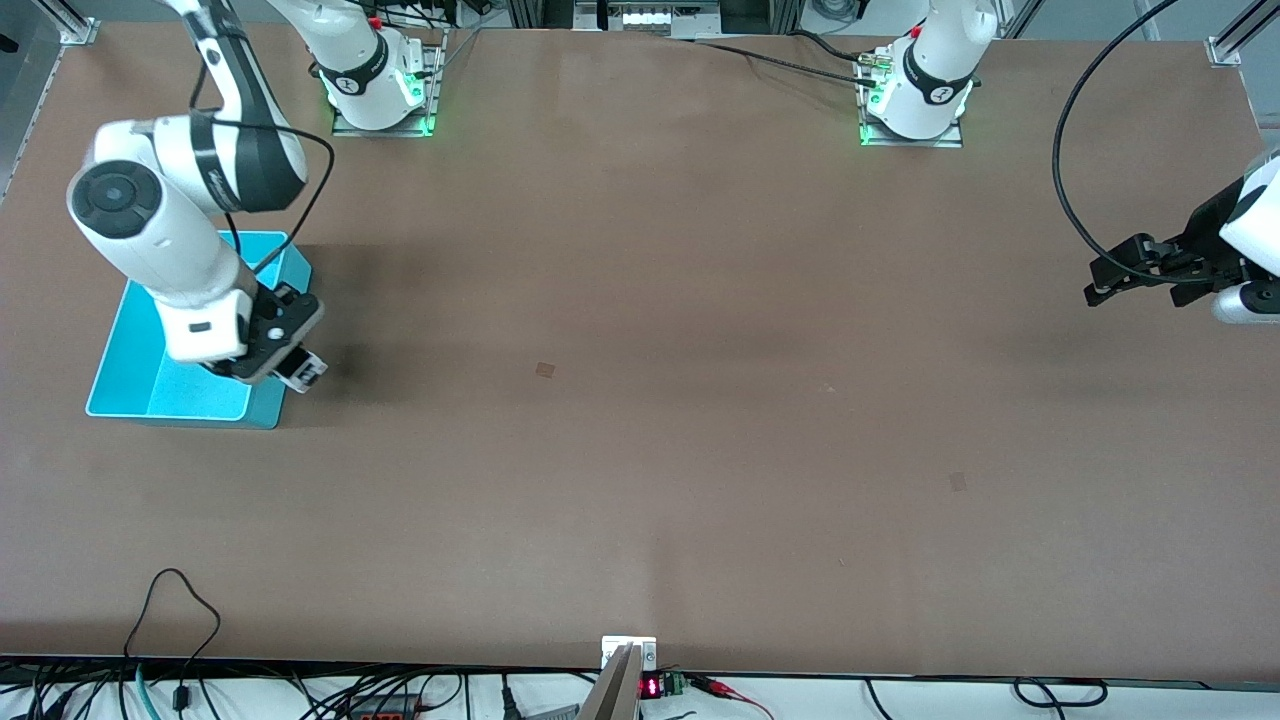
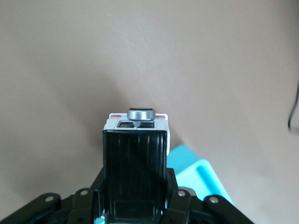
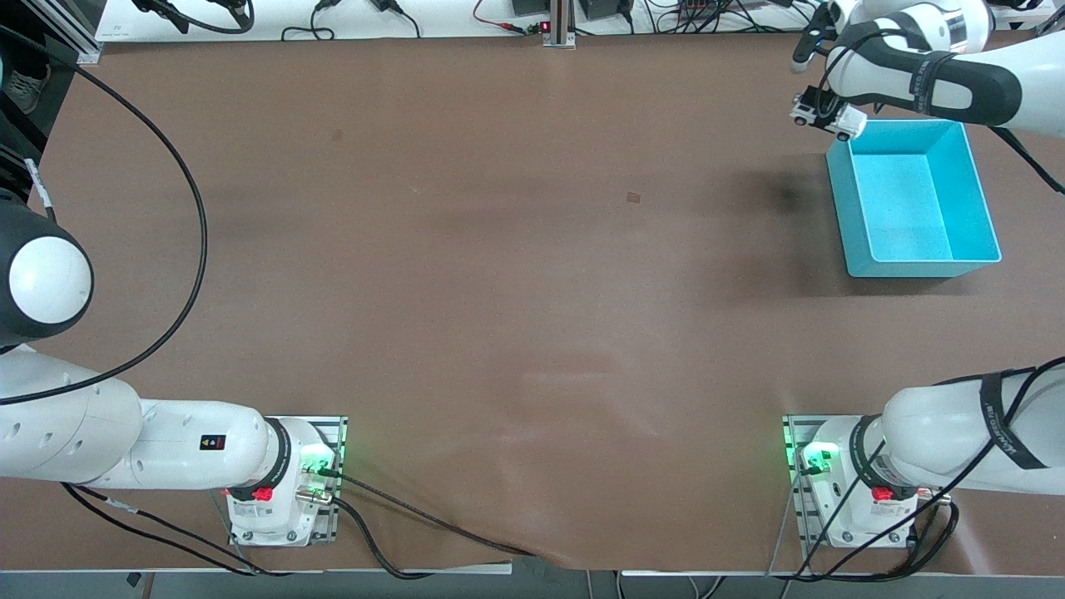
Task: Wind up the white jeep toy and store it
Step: 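Lift the jeep with the right gripper over the turquoise bin, then lower the jeep into the turquoise bin with the right gripper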
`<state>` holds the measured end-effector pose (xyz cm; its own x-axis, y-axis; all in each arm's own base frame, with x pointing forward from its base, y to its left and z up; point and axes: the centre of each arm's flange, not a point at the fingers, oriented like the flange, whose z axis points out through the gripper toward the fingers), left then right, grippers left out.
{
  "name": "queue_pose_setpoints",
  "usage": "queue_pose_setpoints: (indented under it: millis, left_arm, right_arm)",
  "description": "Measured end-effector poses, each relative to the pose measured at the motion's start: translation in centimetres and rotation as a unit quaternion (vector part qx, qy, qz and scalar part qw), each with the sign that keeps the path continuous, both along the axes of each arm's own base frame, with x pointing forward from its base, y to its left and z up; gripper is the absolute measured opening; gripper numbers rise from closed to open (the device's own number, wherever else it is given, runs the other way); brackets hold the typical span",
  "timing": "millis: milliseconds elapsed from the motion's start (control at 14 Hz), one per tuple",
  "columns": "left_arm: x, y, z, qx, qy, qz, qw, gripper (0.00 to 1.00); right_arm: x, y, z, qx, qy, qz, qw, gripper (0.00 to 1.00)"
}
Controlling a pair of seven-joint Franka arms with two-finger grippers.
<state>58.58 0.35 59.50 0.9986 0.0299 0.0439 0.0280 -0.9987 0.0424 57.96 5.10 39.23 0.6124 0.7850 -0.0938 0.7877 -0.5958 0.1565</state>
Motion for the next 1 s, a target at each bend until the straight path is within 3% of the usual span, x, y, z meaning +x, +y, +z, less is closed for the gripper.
queue_pose_setpoints:
  millis: [214,714,1000]
  left_arm:
    - [0.0,0.0,-0.1,0.000,0.001,0.000,1.000,1.00]
    - [0.0,-0.6,-0.1,0.000,0.001,-0.005,1.000,1.00]
    - [-0.1,-0.6,-0.1,0.000,0.001,-0.005,1.000,1.00]
  right_arm:
    - [-0.7,-2.2,1.1,-0.011,0.003,-0.079,0.997,0.51]
    - [-3.0,-6.9,2.1,-0.021,0.005,-0.137,0.990,0.51]
    - [-4.4,-12.1,1.8,-0.019,0.002,-0.232,0.973,0.51]
